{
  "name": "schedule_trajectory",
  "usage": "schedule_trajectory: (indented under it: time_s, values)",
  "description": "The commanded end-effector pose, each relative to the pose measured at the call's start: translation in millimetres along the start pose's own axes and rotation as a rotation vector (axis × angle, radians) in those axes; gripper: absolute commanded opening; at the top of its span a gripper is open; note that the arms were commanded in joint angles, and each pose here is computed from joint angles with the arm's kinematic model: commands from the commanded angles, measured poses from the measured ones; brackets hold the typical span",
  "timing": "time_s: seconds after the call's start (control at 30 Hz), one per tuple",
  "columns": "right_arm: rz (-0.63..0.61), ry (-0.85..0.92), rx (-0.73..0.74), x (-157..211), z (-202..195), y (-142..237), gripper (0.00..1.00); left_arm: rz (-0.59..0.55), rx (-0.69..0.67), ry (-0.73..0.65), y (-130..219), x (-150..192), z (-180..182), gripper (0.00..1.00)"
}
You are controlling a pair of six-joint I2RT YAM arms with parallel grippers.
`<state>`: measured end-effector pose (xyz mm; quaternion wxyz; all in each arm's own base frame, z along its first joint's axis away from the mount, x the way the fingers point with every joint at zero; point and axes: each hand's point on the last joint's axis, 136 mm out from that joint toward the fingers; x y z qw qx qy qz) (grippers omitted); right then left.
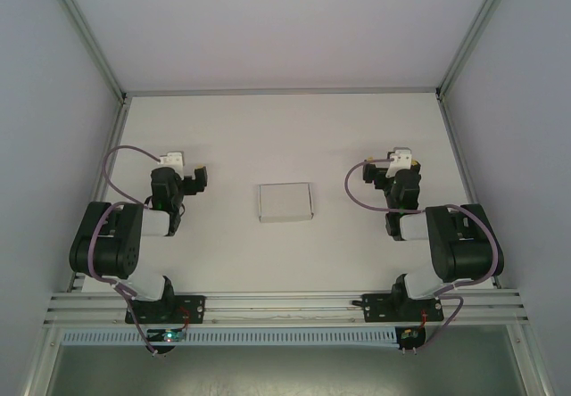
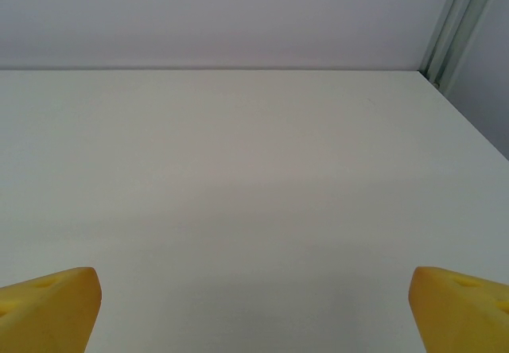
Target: Assemble paper box
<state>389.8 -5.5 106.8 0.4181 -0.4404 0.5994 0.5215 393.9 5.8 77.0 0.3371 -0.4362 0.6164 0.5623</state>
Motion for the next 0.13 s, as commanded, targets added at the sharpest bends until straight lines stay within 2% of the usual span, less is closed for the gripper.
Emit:
schedule_trajectory:
  time_s: [0.0,0.1]
  values:
    - [-0.019,0.004,-0.005,-6.1,-1.6,0.1,0.99,-0.028,0.008,-0.008,-0.2,-9.8,-1.3,1.0]
    - [-0.021,0.003,-0.005,-6.3,-1.5,0.7,0.99,-0.028,0.008,-0.008,-0.1,-9.9,-1.4,1.0]
Point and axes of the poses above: each hand's point on the last joint's axis, 136 mm out from that joint toward the fingers, its own y axis back along the fingers, its own z axis along the line the jaws close on, x = y × z, and after that the axes turned 6 degrees about y, right-handed
